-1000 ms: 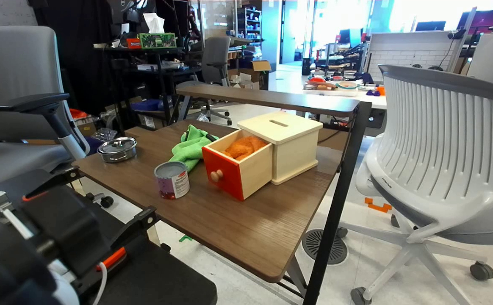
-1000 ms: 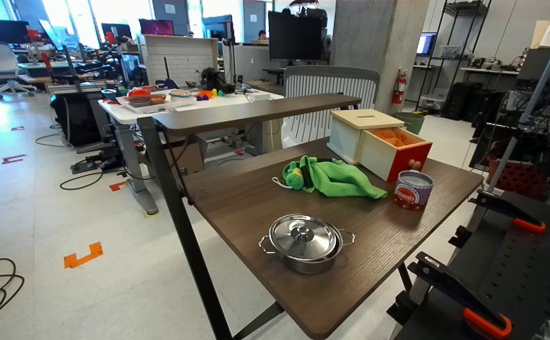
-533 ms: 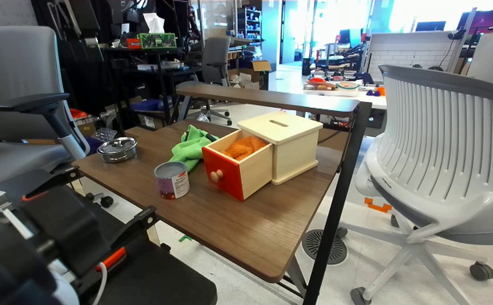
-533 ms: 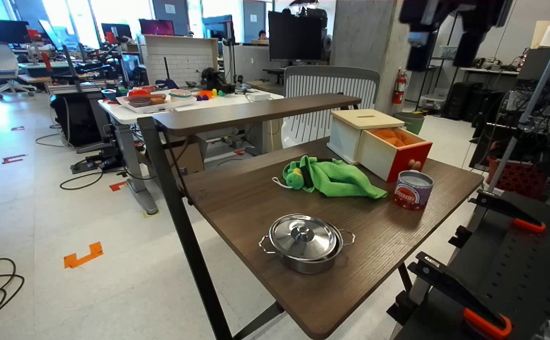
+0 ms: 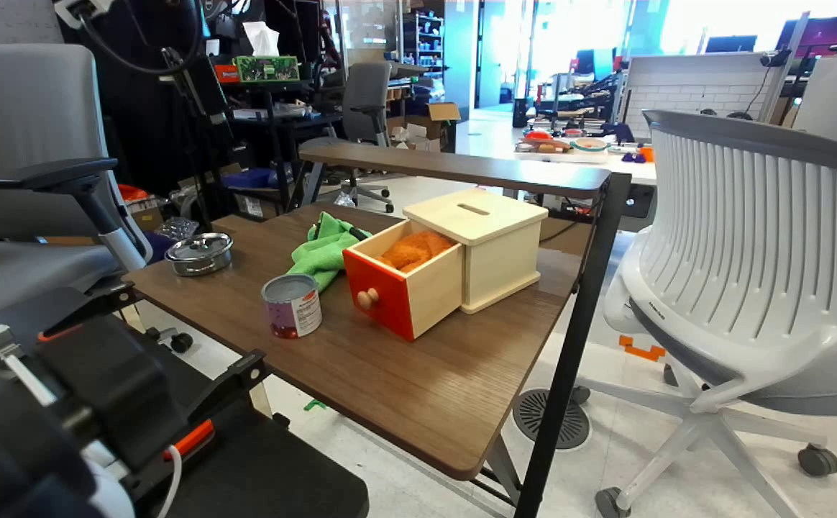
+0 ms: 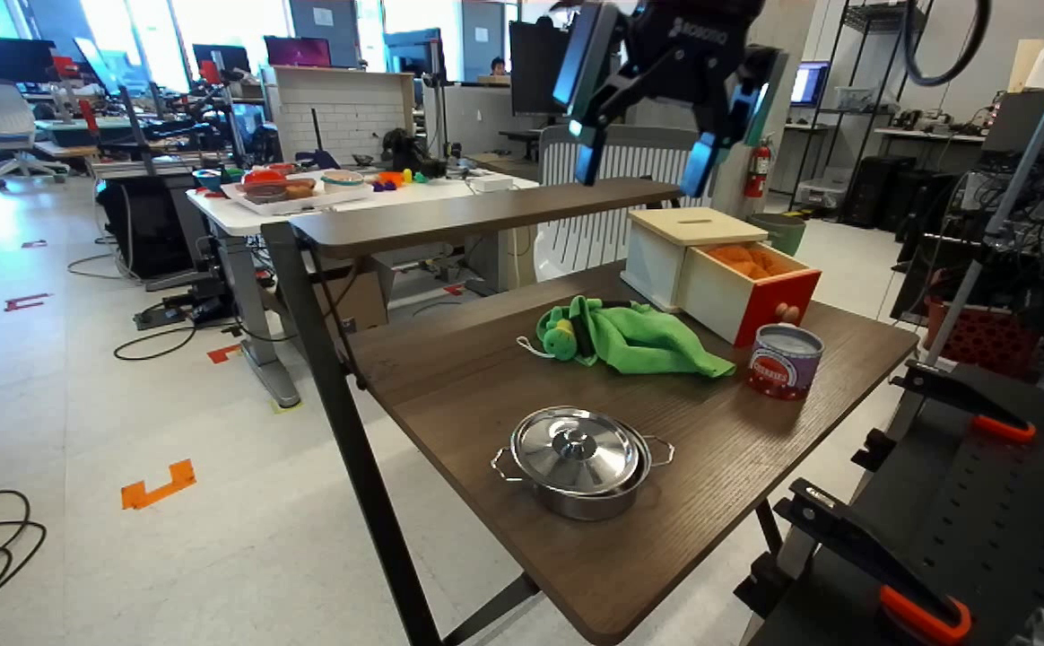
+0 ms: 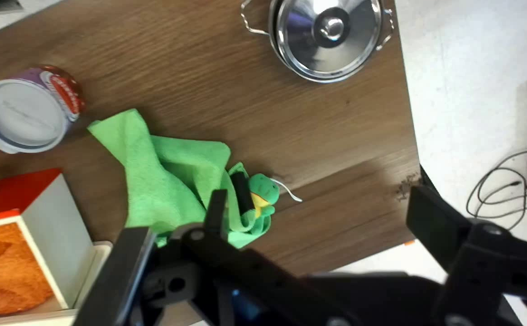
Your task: Pick up the yellow and green plush toy and put it inside the open red drawer
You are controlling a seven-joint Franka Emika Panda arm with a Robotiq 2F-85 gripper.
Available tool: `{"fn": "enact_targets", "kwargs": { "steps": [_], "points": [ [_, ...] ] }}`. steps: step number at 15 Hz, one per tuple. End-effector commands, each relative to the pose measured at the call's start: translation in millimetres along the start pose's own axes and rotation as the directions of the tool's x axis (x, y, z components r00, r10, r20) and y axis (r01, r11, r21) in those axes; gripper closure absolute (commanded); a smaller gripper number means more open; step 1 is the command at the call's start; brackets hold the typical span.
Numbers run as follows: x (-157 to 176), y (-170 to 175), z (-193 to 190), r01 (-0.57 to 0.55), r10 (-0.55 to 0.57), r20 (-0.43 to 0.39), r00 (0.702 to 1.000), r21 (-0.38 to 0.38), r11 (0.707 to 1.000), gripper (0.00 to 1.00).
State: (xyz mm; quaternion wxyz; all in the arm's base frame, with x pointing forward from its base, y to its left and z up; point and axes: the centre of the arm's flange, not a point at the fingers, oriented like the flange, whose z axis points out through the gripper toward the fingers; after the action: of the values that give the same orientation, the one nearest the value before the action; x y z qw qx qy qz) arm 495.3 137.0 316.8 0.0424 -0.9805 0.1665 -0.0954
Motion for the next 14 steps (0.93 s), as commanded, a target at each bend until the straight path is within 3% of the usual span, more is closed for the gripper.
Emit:
{"fn": "enact_targets", "kwargs": {
  "steps": [1, 5, 14],
  "points": [
    [32.2, -32.6, 37.2, -0.099, 0.103, -0.042, 0.994, 0.079, 0.992, 0.0],
    [48.9, -49.4, 71.6, -0.179, 0.189, -0.073, 0.979, 0.126, 0.976, 0.0],
    [69.8, -46.2, 130.9, -0.306, 0.31, -0.032, 0.95, 0.101, 0.947, 0.0]
  ]
}}
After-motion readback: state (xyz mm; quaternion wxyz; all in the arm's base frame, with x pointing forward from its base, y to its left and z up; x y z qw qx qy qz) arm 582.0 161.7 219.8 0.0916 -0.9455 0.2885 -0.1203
